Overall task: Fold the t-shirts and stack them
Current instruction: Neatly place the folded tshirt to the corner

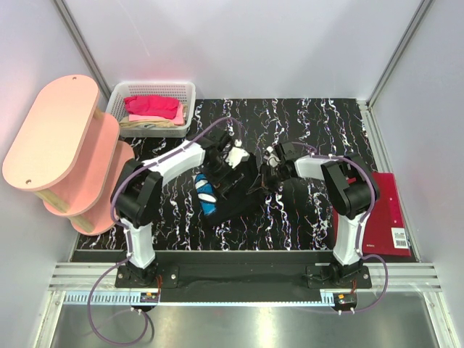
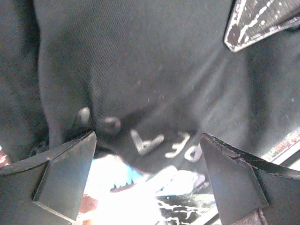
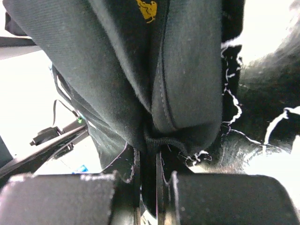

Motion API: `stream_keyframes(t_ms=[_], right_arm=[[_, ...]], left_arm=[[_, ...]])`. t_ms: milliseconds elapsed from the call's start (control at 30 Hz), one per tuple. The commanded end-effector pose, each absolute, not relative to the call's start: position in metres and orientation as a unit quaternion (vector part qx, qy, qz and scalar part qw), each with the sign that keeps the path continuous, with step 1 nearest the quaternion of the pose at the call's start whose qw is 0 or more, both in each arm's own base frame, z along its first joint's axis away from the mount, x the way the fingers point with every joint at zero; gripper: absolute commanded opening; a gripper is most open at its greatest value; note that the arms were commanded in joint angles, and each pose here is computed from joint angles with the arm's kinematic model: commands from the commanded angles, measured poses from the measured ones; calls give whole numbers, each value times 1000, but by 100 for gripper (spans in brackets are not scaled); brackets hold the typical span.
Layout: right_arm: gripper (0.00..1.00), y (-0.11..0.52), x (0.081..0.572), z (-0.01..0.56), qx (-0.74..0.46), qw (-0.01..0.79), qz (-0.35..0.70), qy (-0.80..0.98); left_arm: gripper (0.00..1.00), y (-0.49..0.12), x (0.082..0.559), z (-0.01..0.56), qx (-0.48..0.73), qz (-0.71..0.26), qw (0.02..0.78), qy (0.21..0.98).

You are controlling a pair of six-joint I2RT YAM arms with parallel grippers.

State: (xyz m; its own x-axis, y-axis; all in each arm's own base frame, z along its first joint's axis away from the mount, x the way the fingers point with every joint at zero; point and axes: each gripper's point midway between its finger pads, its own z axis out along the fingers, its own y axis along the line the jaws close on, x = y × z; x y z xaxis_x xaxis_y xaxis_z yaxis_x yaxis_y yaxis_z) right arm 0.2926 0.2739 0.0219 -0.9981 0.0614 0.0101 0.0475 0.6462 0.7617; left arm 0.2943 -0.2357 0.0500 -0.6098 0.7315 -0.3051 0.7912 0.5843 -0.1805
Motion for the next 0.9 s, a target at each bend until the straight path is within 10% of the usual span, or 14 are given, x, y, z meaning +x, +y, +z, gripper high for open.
stream_keyframes(t_ms=[0,300,867], right_arm=[[0,267,333,40,54,53,399,914],[0,148,438,47,213,131,318,915],[0,-53,525,57,410,192,140,881]], left_arm=[[99,-224,319,107,412,-151,183,880],[99,-146,319,199,353,-128,278,884],[99,-62,267,161,295,-112,258,913]])
